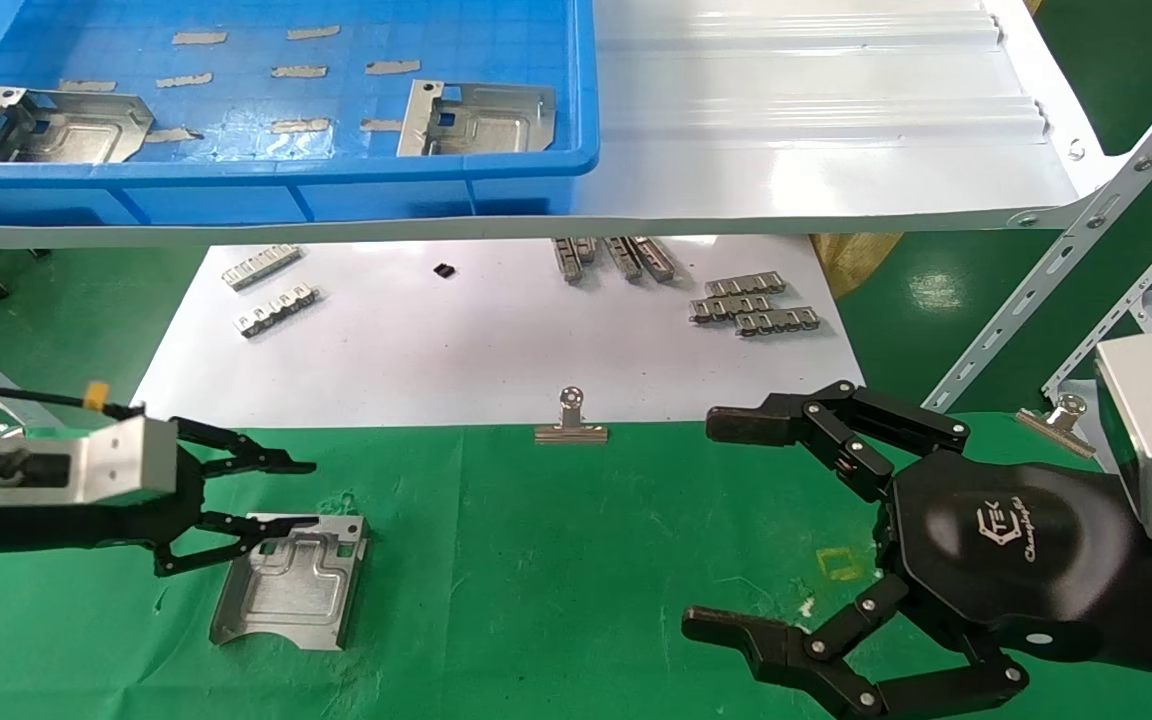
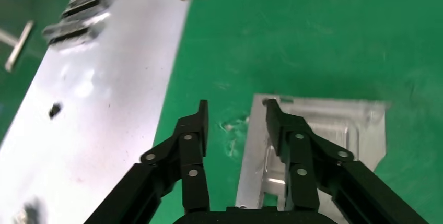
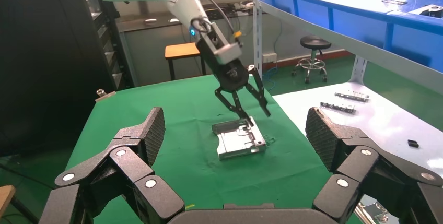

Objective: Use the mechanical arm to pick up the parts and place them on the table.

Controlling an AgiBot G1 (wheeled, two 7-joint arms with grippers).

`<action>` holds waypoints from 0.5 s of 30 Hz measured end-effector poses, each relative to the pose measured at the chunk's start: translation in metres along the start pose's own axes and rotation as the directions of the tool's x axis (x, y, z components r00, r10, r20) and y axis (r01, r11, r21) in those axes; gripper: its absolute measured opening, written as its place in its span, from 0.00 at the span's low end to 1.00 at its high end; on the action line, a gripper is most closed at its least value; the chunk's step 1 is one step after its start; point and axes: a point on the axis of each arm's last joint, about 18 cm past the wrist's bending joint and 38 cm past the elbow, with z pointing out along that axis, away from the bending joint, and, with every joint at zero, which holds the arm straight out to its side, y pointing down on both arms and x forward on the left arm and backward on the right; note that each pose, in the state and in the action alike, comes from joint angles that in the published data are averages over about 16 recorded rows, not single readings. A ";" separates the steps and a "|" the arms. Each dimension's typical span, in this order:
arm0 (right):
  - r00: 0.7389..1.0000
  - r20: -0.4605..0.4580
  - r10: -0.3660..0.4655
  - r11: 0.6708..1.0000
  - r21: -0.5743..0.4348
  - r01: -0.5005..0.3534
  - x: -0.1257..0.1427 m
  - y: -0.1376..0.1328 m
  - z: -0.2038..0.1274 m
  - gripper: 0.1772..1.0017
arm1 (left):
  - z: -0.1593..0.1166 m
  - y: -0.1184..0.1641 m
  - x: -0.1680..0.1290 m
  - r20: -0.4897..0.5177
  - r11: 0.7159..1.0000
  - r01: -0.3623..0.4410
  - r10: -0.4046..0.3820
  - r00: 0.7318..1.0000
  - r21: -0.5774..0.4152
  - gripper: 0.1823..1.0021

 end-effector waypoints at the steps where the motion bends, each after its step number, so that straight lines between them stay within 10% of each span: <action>1: 1.000 0.000 0.000 1.000 0.000 0.000 0.000 0.000 0.000 1.00 | -0.001 0.000 0.000 0.005 1.000 0.015 -0.015 1.000 0.005 0.28; 15: 1.000 0.000 0.000 1.000 0.000 0.000 0.000 0.000 0.000 1.00 | -0.002 -0.002 0.003 0.022 0.996 0.079 -0.080 0.997 0.048 0.63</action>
